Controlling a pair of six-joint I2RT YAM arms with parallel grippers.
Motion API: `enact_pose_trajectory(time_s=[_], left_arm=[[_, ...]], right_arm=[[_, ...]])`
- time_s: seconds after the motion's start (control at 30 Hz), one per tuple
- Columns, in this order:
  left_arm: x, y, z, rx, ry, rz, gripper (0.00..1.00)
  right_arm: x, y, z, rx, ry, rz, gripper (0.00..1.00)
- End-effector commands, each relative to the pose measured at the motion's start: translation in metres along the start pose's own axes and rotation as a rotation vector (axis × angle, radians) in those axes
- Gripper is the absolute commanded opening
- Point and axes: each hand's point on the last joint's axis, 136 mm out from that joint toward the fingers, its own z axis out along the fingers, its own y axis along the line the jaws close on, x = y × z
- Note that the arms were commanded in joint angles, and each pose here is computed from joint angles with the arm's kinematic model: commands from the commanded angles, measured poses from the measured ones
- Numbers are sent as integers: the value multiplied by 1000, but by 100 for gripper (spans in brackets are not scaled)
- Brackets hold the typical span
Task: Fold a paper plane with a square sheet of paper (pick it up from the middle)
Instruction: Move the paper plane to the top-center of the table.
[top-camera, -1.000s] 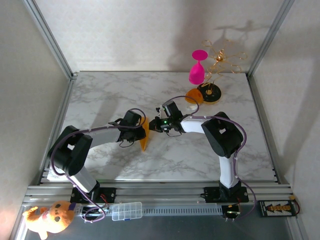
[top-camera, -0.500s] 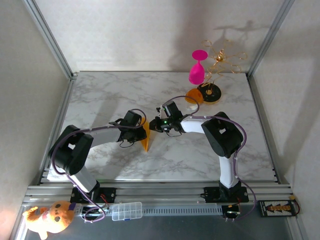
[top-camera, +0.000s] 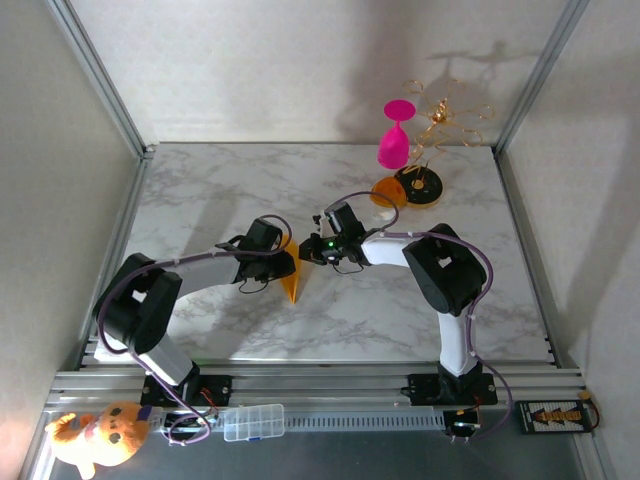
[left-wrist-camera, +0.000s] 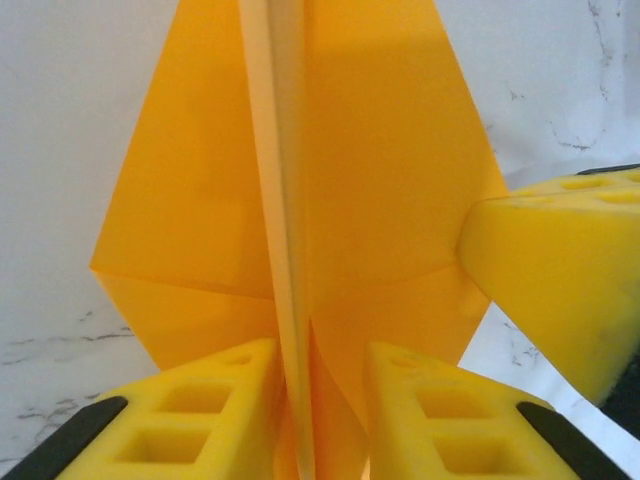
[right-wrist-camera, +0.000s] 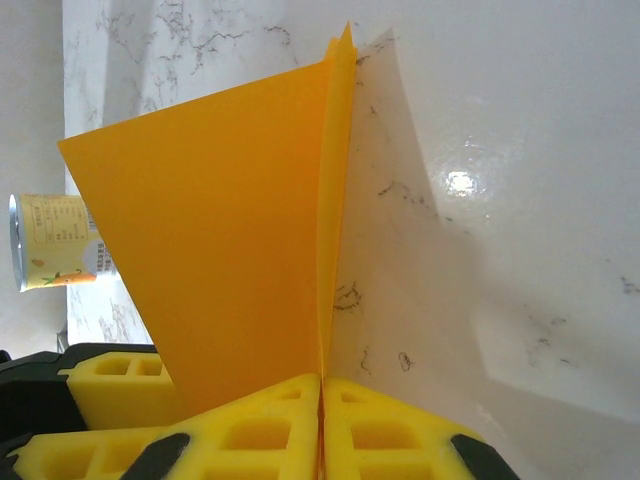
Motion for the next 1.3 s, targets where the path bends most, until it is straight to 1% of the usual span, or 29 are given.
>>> enact_pose_trajectory(time_s=[0.0, 0.1, 0.47, 0.77, 0.93, 1.1, 1.27], left_arm=[[12, 2, 3, 3, 50, 11, 28], [18, 6, 8, -14, 88, 26, 28], [22, 3, 14, -9, 114, 32, 28], [14, -1, 8, -11, 85, 20, 19], [5, -2, 1, -21, 49, 14, 20], [3, -3, 0, -11, 39, 2, 21], [1, -5, -1, -6, 27, -7, 21]], right_arm=[[-3, 4, -2, -2, -8, -7, 10], [-2, 4, -2, -1, -7, -7, 10], [-2, 3, -1, 0, -6, -5, 10], [-4, 4, -2, 3, -13, -5, 11], [-9, 6, -4, 7, -28, -10, 13], [-8, 6, -3, 6, -25, -10, 13], [-7, 5, -3, 5, -23, -8, 12]])
